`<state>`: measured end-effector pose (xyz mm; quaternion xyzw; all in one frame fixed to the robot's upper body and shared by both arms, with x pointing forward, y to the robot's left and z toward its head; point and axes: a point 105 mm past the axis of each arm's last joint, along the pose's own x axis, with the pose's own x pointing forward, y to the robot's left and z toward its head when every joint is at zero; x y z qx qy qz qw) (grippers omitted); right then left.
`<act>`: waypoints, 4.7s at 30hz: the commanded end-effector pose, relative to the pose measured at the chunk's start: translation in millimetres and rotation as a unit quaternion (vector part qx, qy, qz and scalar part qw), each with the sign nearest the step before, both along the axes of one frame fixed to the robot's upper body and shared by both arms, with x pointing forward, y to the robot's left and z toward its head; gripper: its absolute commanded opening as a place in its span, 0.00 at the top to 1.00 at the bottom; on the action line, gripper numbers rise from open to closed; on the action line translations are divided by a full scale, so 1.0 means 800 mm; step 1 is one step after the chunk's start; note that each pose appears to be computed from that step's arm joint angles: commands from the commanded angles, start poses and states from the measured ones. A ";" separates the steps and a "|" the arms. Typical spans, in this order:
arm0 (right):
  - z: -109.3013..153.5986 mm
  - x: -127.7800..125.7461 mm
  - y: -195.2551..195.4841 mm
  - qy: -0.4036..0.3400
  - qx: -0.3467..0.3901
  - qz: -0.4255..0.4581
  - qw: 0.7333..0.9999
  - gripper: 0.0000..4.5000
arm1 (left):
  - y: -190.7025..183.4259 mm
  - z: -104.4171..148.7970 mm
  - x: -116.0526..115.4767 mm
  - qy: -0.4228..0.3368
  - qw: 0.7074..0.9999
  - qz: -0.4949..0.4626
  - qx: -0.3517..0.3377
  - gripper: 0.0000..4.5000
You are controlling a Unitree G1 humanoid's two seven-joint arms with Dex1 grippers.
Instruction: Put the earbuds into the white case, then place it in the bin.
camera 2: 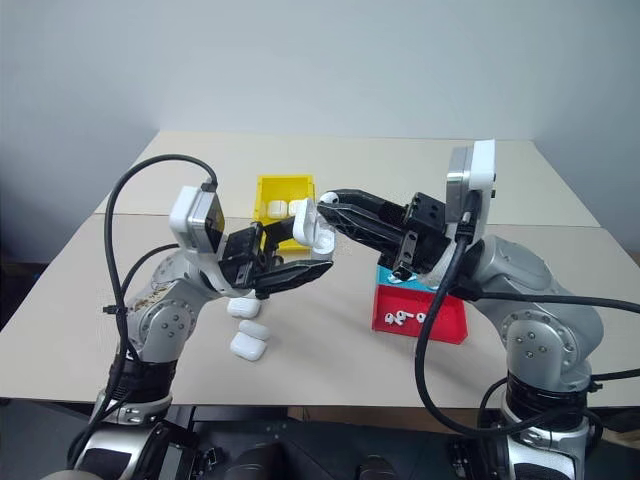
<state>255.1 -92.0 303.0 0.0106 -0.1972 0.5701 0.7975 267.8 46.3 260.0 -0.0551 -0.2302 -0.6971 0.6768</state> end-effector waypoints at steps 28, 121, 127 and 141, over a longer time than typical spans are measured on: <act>0.018 -0.004 0.004 -0.048 -0.010 -0.014 0.999 0.86 | 0.000 0.007 -0.012 -0.011 1.000 -0.011 -0.006 0.38; 0.026 0.025 -0.041 -0.085 -0.109 -0.074 0.988 0.02 | 0.018 0.007 0.007 -0.011 0.999 0.037 0.007 0.38; 0.009 0.058 -0.068 -0.072 -0.284 -0.115 0.949 0.02 | 0.034 0.004 0.010 -0.012 0.998 0.054 0.015 0.38; -0.105 0.170 -0.083 -0.142 -0.657 -0.086 0.736 0.14 | 0.012 0.000 0.002 -0.027 0.999 0.027 -0.013 0.38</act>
